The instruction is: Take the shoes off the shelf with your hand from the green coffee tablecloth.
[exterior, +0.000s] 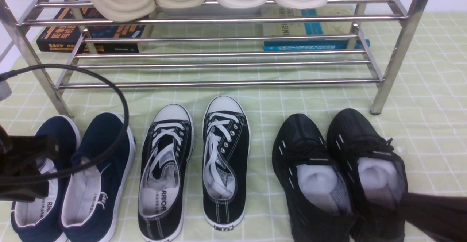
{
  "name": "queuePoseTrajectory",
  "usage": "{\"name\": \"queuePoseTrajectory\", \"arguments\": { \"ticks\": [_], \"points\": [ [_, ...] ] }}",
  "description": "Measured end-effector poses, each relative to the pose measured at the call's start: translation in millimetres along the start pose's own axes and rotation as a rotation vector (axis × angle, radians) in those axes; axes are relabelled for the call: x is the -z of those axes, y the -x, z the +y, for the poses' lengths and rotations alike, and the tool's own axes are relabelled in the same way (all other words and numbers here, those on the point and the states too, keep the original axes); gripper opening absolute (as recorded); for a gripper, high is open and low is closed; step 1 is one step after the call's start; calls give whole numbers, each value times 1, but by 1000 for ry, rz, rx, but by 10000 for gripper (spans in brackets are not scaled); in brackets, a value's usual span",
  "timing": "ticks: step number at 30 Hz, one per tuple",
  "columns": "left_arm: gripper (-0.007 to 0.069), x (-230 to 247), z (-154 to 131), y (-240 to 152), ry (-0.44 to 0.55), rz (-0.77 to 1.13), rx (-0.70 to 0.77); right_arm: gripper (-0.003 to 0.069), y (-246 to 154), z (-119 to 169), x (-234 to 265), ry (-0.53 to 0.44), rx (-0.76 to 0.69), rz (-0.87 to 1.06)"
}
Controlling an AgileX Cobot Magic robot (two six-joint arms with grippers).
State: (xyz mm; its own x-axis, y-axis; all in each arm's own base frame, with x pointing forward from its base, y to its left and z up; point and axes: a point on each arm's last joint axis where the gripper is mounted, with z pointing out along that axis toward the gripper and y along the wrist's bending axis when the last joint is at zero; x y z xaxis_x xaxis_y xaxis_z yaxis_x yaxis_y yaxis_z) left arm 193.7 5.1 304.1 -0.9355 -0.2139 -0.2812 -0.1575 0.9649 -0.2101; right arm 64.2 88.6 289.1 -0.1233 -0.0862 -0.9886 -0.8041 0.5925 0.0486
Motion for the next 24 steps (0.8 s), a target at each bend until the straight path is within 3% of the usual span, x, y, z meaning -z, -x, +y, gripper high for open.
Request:
{"name": "queuePoseTrajectory", "arguments": {
  "ticks": [24],
  "points": [
    [135, 0, 6, 2, 65, -19, -29, 6, -11, -1, 0, -4, 2, 44]
  ]
}}
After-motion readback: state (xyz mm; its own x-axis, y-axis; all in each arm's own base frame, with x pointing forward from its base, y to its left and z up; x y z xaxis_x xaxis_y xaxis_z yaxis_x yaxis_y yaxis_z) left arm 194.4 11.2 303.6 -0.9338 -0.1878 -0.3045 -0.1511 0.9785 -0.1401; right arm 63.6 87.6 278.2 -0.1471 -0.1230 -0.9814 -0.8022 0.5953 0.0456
